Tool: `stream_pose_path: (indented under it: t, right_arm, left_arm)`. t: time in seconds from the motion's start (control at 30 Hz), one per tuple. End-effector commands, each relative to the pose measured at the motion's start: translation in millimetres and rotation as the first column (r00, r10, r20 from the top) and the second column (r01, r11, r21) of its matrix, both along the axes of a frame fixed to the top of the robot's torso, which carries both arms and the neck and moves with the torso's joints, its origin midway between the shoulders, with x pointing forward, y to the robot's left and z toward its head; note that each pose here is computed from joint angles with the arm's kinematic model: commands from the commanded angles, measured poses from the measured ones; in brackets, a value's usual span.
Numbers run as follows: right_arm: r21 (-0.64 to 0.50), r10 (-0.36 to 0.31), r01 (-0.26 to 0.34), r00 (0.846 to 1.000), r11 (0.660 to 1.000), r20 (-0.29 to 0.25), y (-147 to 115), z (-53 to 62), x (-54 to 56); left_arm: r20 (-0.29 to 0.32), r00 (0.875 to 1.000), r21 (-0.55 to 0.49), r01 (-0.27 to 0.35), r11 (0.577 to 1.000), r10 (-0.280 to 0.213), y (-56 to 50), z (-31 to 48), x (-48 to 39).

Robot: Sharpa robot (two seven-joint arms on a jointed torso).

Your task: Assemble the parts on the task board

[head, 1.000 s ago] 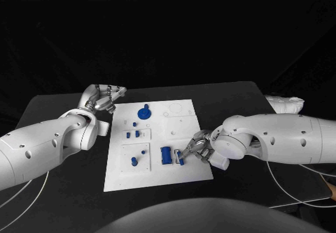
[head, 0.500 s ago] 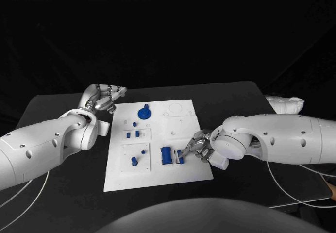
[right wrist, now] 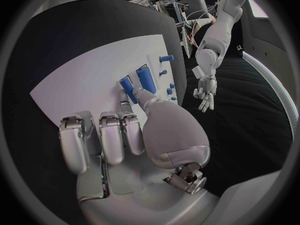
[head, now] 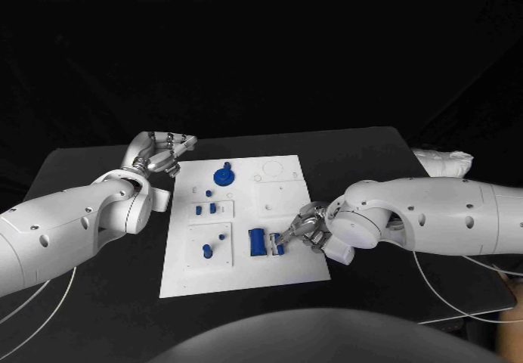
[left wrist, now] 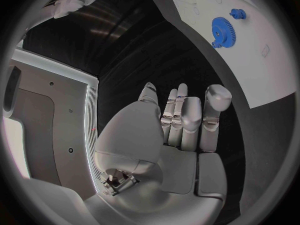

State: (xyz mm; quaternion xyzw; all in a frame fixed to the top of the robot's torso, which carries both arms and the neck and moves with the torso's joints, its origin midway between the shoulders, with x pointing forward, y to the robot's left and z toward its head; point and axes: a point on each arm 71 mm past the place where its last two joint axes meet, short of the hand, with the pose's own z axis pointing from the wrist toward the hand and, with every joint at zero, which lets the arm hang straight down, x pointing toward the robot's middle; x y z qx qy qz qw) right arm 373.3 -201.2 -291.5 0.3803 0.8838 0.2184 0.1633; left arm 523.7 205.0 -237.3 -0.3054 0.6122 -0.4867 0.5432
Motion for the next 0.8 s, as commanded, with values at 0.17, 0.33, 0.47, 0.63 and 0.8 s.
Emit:
stream_pose_path:
  t: [0.17,0.33,0.47,0.63,0.8]
  right_arm:
    - [0.008,0.020,-0.021,1.000,1.000,0.003,3.7,0.3,-0.4]
    - [0.007,0.025,-0.025,1.000,1.000,0.002,4.5,0.3,-0.6]
    - [0.006,0.028,-0.028,1.000,1.000,0.004,4.9,0.4,-0.8]
    - [0.004,0.028,-0.029,1.000,1.000,0.004,4.8,0.5,-1.0]
    - [0.003,0.028,-0.028,1.000,1.000,0.004,4.8,0.5,-1.0]
  left_arm:
    - [0.001,1.000,-0.004,0.018,1.000,-0.018,-2.4,0.8,0.0]
    - [0.001,1.000,-0.005,0.018,1.000,-0.018,-2.5,0.8,0.0]
    - [0.000,1.000,-0.005,0.019,1.000,-0.019,-2.7,0.8,0.0]
    - [0.000,1.000,-0.005,0.019,1.000,-0.019,-2.8,0.7,0.0]
    - [0.000,1.000,-0.005,0.019,1.000,-0.019,-2.9,0.7,0.0]
